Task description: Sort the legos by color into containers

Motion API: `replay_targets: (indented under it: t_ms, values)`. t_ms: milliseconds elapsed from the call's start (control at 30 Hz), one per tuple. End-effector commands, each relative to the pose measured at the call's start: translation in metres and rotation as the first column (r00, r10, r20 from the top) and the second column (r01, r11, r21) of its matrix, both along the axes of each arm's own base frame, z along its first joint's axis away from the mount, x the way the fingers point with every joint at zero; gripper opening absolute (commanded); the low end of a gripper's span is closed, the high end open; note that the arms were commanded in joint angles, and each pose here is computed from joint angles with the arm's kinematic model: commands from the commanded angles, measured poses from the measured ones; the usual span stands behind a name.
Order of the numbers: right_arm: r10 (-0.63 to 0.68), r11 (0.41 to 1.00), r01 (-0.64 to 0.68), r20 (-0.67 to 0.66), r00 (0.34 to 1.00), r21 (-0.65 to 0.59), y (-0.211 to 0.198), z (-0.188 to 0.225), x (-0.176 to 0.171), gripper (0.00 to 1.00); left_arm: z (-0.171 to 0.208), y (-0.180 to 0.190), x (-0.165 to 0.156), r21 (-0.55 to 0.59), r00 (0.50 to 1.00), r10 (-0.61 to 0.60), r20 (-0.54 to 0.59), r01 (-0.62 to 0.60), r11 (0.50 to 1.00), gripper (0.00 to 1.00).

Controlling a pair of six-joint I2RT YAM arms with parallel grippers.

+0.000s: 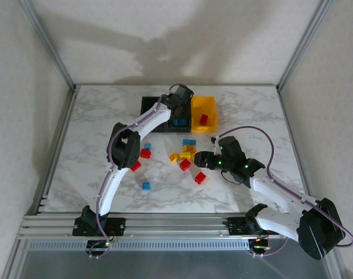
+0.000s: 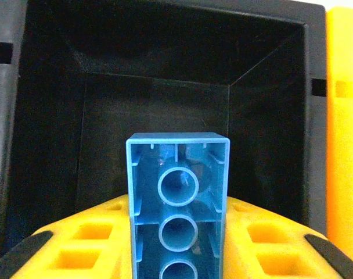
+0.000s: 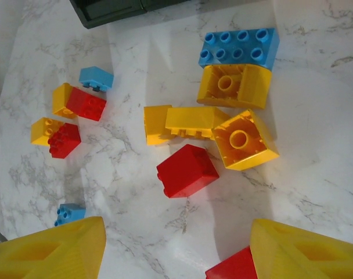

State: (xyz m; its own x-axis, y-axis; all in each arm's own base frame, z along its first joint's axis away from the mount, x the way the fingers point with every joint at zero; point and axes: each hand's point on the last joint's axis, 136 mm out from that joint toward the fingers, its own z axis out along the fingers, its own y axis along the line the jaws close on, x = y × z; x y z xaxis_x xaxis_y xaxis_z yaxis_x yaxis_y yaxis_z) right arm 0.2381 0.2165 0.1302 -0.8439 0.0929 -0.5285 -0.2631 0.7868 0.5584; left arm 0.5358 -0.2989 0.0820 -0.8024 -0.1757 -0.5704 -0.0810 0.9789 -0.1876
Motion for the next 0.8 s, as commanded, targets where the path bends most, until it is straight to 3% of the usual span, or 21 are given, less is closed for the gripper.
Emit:
replay_targets:
  t_ms: [0, 233, 433, 600, 767]
  values:
    - [-0.016, 1.000, 0.016, 0.023, 1.000, -0.001, 0.000, 0.010, 0.008, 0.67, -0.005, 0.004, -0.001, 0.012, 0.999, -0.010, -0.037, 0.010, 1.000, 0.32]
    - [-0.023, 1.000, 0.023, 0.028, 0.999, -0.004, -0.002, 0.013, 0.010, 0.67, -0.001, 0.004, -0.001, 0.001, 0.999, -0.013, -0.036, 0.013, 1.000, 0.50]
    - [-0.032, 0.999, 0.032, 0.038, 0.999, -0.008, -0.004, 0.018, 0.011, 0.67, 0.033, 0.001, -0.008, -0.023, 1.000, -0.029, 0.000, 0.029, 0.999, 0.53]
    - [-0.032, 0.999, 0.032, 0.066, 0.997, -0.004, -0.005, 0.029, 0.012, 0.67, 0.081, 0.005, -0.037, -0.043, 0.997, -0.051, 0.065, 0.054, 0.998, 0.55]
    - [0.015, 1.000, -0.014, 0.090, 0.996, -0.012, 0.005, 0.036, 0.008, 0.67, 0.105, 0.037, -0.085, -0.060, 0.994, -0.043, 0.096, 0.049, 0.997, 0.56]
